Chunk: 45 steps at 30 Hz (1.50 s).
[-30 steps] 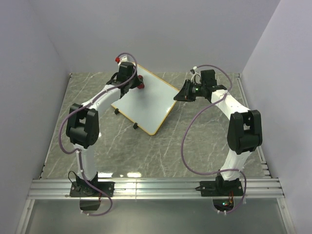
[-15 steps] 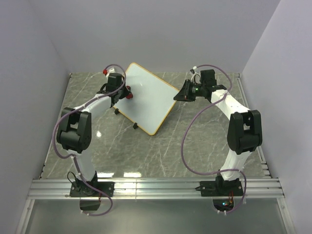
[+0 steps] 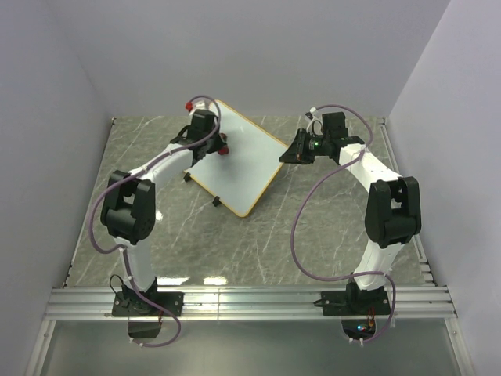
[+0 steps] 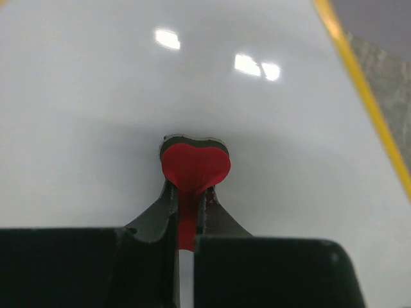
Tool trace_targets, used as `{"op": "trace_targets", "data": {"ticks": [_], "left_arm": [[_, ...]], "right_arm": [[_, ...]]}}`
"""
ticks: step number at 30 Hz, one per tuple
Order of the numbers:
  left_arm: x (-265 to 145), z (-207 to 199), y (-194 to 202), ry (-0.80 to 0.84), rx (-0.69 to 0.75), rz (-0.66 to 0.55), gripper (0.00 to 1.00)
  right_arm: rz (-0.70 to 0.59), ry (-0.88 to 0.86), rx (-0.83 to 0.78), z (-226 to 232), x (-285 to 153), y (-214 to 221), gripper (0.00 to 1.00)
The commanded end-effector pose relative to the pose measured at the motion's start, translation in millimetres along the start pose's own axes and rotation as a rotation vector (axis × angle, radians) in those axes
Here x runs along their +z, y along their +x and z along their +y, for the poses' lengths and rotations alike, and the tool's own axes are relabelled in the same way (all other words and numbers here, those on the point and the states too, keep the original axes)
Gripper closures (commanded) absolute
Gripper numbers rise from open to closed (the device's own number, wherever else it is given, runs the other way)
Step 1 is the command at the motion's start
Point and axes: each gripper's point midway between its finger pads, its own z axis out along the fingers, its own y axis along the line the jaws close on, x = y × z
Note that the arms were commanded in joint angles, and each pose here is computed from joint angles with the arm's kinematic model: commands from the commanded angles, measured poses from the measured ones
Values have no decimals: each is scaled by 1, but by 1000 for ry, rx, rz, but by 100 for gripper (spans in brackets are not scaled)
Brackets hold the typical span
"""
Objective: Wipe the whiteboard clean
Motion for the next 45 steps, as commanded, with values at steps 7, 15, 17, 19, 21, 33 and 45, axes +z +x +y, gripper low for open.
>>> {"op": "trace_targets", "data": {"ticks": [7,15,17,19,21,33,45], "left_arm": [[-39,-35,36,71,49,138,100],[-73,-29,25,64,67,106,100],[-78,-30,21,64,71,96,100],[-81,-29,19,60,79,97,100],[-87,-32,14,65,82,88,100],[-140,10,-1,-103,174,61,100],[-175,111,128,-233,88,292,80]], "right_arm": [[-53,79,-53,-11,0,-16,100],[-105,65,-67,5,-10,-34,59],[-140,57,-83,14,-16,-43,42],[-169,43,-103,27,-24,-53,32],[-191,37,-110,35,-30,-59,27],[-384,65,-202,81,-101,-82,24],[-422,115,-145,66,-140,-3,24]]}}
